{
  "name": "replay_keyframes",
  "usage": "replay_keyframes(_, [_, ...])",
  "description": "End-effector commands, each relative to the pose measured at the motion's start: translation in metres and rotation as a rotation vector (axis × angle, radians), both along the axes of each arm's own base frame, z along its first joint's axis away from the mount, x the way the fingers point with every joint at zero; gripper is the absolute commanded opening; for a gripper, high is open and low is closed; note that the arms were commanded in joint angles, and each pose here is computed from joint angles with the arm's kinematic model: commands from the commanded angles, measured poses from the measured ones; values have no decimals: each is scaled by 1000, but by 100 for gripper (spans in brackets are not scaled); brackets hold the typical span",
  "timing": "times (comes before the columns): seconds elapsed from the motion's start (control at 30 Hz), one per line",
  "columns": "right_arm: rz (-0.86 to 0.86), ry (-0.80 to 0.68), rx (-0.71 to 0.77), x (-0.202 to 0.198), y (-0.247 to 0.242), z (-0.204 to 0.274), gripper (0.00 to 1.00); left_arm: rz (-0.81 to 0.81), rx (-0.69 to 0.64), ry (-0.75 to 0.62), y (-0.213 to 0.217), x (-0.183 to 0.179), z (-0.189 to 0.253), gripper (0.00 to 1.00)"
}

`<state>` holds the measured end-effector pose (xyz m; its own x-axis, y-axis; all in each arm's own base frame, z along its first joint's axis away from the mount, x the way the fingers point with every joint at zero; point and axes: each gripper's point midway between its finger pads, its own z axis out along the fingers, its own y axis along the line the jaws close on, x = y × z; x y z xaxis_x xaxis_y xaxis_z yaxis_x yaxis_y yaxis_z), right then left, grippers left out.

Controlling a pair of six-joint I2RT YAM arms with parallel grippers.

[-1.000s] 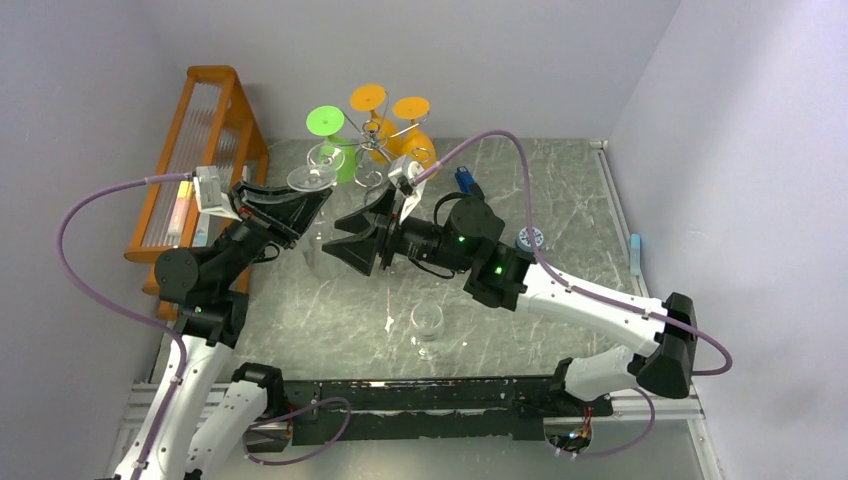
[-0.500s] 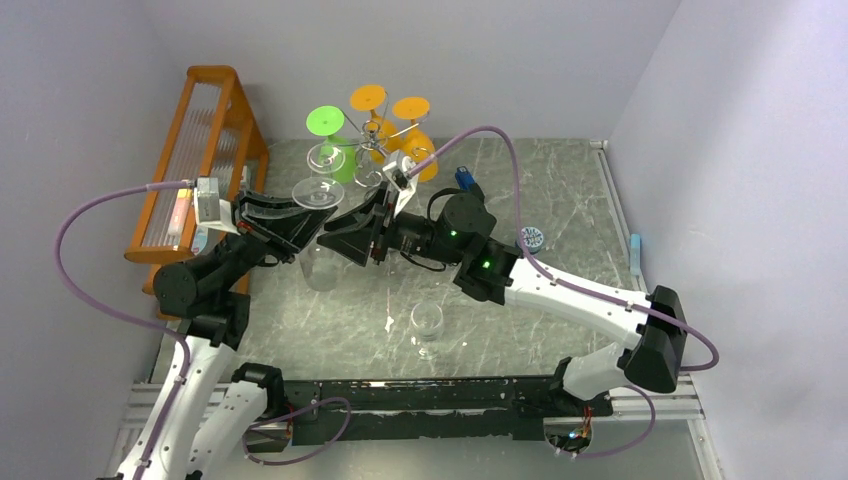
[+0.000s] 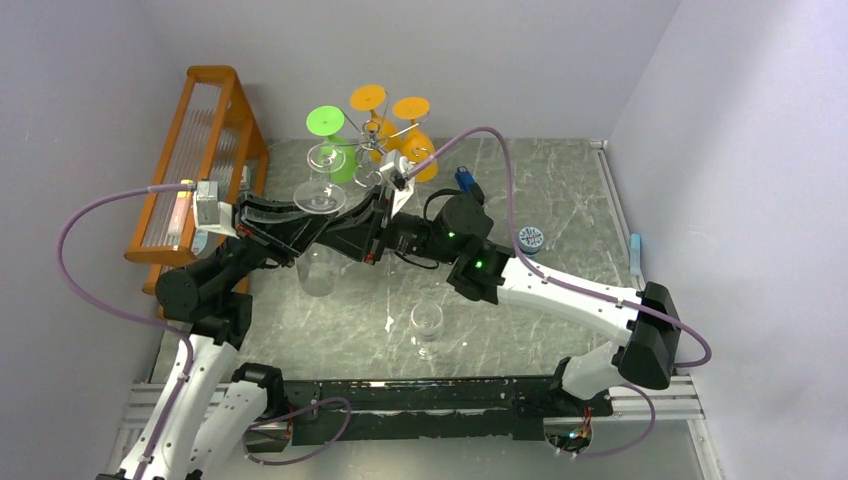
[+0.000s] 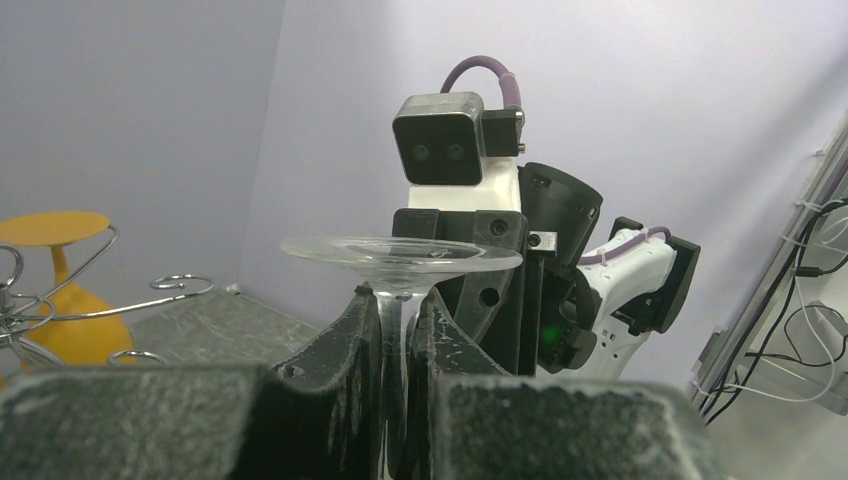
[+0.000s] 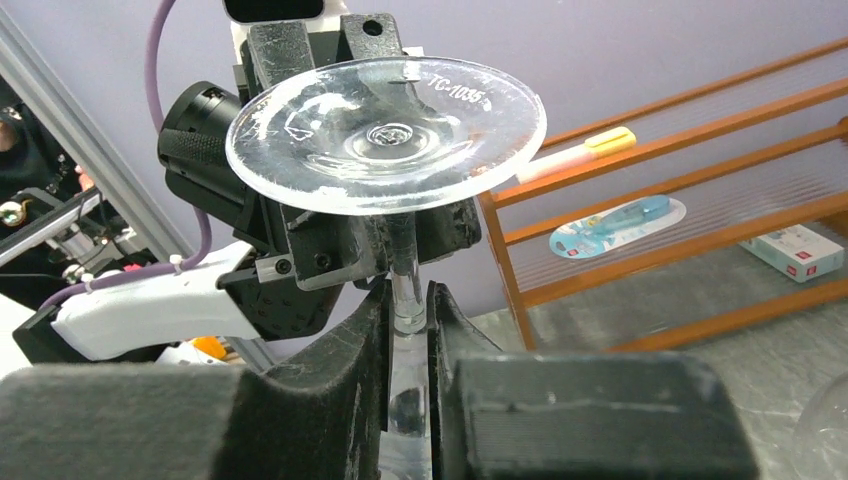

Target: Place the wine glass upside down on the wine glass rack

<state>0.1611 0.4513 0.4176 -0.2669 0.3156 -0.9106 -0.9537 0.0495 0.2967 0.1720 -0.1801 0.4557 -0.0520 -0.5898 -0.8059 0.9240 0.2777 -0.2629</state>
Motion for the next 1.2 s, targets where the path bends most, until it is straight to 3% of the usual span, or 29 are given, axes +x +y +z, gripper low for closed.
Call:
replay_keyframes(0.0, [3,0,5,3,4,-4,0,-2,-22,-98,4,-17,16,5])
replay_keyframes(0.1, [-14,-8,19,5,1,-2,0,28,-16,-80,5,-12,14,5])
replay_keyframes(0.33, [-106,-8,54,14,-14,5,0,104,5,-43,11,-3,8,29])
replay_keyframes(0.47, [-186,14,51,25,-24,1,0,132,29,-14,12,3,1,55])
replay_keyframes(0.63, [-320,24,35,43,-41,-8,0,229,71,39,20,12,-11,79])
replay_keyframes(0.9, [-555,22,-62,73,-72,-47,0,540,217,155,59,36,-16,96])
replay_keyframes(1.17, [-706,54,-118,101,-77,-66,0,735,273,299,91,57,-17,95])
